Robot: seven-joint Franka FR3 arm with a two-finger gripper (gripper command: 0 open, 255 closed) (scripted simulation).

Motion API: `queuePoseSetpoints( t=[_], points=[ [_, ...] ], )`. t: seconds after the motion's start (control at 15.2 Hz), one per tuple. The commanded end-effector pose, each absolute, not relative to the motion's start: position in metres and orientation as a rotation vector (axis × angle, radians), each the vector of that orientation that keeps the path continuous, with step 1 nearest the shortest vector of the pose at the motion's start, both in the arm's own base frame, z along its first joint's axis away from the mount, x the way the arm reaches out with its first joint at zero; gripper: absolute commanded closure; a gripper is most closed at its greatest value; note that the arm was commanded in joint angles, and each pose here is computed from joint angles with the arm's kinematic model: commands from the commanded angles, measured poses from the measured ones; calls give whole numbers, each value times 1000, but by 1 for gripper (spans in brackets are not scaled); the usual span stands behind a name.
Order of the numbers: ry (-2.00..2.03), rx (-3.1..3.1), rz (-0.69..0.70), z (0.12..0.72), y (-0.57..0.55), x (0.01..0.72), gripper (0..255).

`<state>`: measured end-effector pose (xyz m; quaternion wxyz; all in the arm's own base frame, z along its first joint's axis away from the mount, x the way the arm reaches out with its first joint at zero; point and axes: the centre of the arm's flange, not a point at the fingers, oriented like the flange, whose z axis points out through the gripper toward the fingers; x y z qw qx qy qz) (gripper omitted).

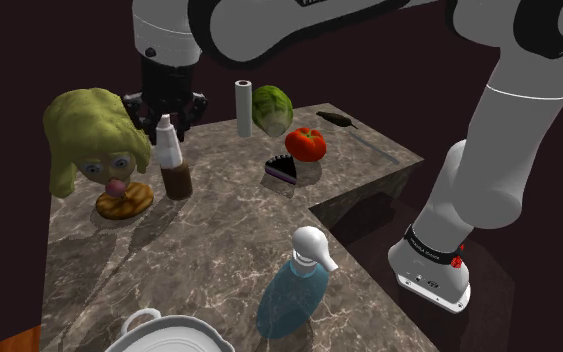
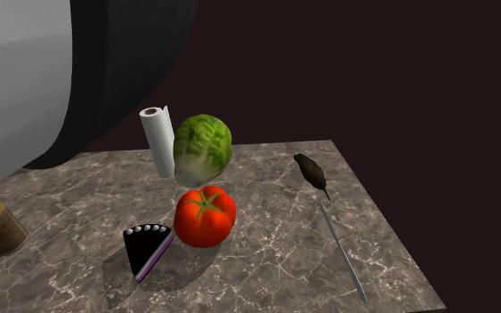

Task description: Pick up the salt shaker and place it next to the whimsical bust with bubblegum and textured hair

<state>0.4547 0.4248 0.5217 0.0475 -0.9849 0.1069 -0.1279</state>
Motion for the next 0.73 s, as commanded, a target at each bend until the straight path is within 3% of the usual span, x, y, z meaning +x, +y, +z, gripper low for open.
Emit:
queuePoseSetpoints(
  t=[0.0,0.66],
  points=[
    [326,-3003,-391,511,425,456,255],
    [326,-3003,-391,458,425,456,255]
  ],
)
